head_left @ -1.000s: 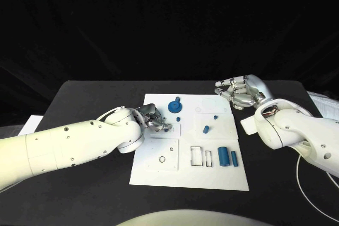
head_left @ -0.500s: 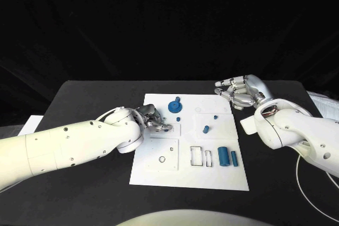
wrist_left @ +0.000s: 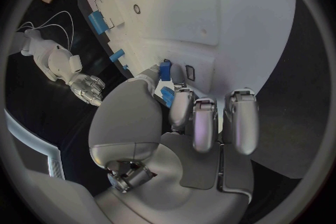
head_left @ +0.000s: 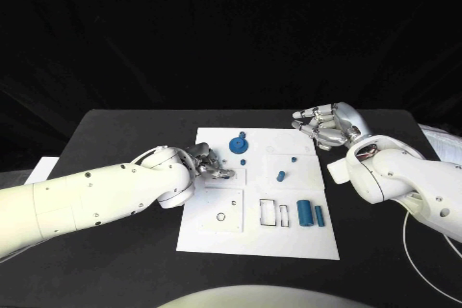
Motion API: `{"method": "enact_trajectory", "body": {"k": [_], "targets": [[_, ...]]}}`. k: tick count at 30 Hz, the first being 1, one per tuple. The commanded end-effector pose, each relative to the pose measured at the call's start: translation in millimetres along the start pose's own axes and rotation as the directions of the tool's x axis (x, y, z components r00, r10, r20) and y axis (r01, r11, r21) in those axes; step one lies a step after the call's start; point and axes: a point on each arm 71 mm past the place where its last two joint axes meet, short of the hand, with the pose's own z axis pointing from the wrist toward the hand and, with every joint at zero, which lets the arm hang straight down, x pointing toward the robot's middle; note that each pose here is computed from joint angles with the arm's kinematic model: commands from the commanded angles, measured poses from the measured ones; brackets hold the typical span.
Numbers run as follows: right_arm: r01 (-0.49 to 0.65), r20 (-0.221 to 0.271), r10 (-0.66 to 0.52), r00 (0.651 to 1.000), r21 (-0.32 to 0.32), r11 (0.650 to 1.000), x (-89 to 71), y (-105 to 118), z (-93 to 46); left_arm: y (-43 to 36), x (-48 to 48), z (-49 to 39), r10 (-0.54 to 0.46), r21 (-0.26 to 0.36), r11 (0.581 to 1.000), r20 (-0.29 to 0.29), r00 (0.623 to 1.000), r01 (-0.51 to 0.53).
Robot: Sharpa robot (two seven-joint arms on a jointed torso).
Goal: Assemble the parts on the task board
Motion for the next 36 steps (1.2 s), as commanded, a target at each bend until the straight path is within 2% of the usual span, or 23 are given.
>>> {"method": "enact_trajectory", "body": {"k": [1, 19, 29, 36], "targets": [[0.002, -0.011, -0.002, 1.0, -0.011, 1.0, 1.5, 0.7, -0.1, 3.4, 4.8, 0.0, -0.007, -0.026, 1.0, -0.039, 0.999, 0.006], [0.002, -0.012, -0.002, 1.0, -0.008, 1.0, 2.1, -0.5, -0.2, 4.7, 2.9, 0.6, -0.023, -0.034, 0.999, -0.041, 0.999, 0.022], [0.001, -0.006, -0.001, 1.0, -0.009, 1.0, 2.2, -0.9, -0.2, 3.2, -5.0, 2.6, -0.026, -0.036, 0.999, -0.033, 0.999, 0.025], [0.002, -0.006, -0.002, 1.0, -0.009, 1.0, 2.2, -1.2, -0.2, 1.5, -6.6, 3.1, -0.021, -0.034, 0.999, -0.039, 0.999, 0.02]]}}
